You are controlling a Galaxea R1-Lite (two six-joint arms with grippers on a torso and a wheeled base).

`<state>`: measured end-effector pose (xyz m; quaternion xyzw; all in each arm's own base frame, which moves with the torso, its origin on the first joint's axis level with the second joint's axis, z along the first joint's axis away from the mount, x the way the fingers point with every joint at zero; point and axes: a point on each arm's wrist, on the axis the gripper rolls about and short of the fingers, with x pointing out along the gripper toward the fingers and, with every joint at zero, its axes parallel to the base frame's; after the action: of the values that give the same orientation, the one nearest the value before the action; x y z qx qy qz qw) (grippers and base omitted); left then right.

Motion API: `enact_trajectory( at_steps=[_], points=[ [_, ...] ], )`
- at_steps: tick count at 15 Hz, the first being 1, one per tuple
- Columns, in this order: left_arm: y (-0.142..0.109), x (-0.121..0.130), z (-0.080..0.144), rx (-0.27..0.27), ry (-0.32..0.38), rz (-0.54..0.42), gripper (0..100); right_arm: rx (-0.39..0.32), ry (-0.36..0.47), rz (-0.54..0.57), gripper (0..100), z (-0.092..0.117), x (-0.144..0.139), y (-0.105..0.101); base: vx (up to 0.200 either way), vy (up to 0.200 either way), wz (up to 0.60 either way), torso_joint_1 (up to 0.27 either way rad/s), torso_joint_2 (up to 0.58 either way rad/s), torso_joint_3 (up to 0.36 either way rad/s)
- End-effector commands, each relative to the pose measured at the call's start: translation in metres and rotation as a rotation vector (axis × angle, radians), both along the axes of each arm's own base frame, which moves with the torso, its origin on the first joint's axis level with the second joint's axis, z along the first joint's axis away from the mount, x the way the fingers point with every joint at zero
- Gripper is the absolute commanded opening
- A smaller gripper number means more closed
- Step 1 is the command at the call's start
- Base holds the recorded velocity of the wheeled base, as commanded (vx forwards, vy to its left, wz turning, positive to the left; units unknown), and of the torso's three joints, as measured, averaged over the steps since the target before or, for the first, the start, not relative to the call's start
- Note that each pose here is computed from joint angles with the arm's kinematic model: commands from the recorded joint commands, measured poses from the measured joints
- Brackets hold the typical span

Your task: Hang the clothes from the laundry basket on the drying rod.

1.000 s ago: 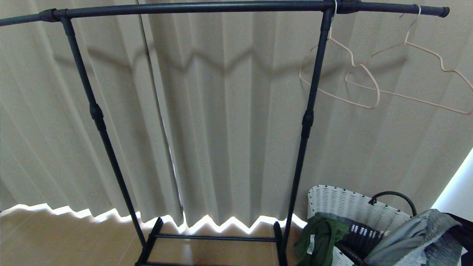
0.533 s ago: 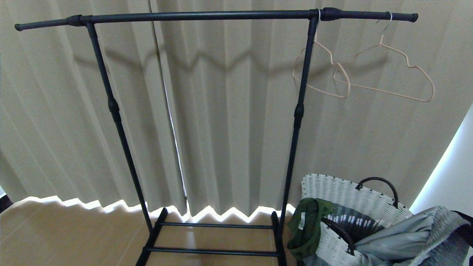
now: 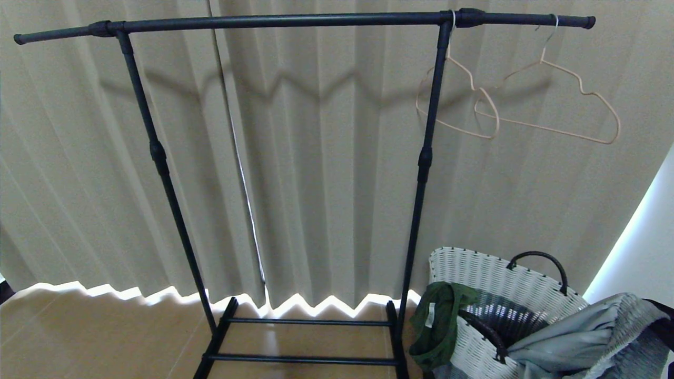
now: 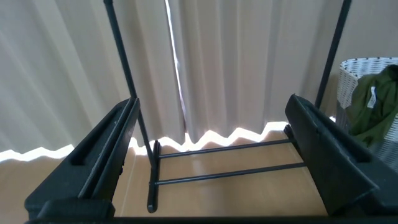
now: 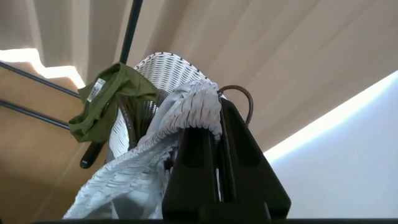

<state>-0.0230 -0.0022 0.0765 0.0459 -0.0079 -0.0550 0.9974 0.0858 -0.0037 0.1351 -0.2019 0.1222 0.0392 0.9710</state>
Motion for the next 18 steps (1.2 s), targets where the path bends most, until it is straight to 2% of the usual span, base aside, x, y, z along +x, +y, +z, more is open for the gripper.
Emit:
enact_trajectory(
  at_steps=[1,6,13,15,16,18],
  points=[
    [0.000,0.000,0.000,0.001,0.000,0.000,100,0.000,0.001,0.002,0,0.000,0.001,0.000,0.000,0.200,0.00,0.002,0.00,-0.012],
    [0.000,0.000,0.000,-0.007,0.001,0.000,100,0.000,0.002,0.003,0,0.000,0.001,0.000,0.000,0.200,0.00,0.001,0.01,0.002],
    [0.000,0.000,0.000,-0.001,0.002,-0.006,100,0.001,-0.002,0.067,0,0.012,0.015,0.005,0.000,0.000,0.00,0.000,0.00,0.000],
    [0.000,0.000,0.000,0.040,-0.005,-0.010,100,0.002,-0.015,0.095,0,0.019,0.021,0.008,0.000,0.000,0.00,0.000,0.00,0.000],
    [-0.001,0.000,0.000,0.056,-0.007,-0.045,100,0.005,-0.033,0.120,0,0.026,0.025,0.011,0.000,0.000,0.00,0.000,0.00,0.000],
    [-0.003,-0.001,0.003,0.024,-0.019,-0.151,100,0.038,-0.064,0.190,0,0.042,0.033,0.020,0.000,0.000,0.00,0.000,0.00,0.000]
  ],
)
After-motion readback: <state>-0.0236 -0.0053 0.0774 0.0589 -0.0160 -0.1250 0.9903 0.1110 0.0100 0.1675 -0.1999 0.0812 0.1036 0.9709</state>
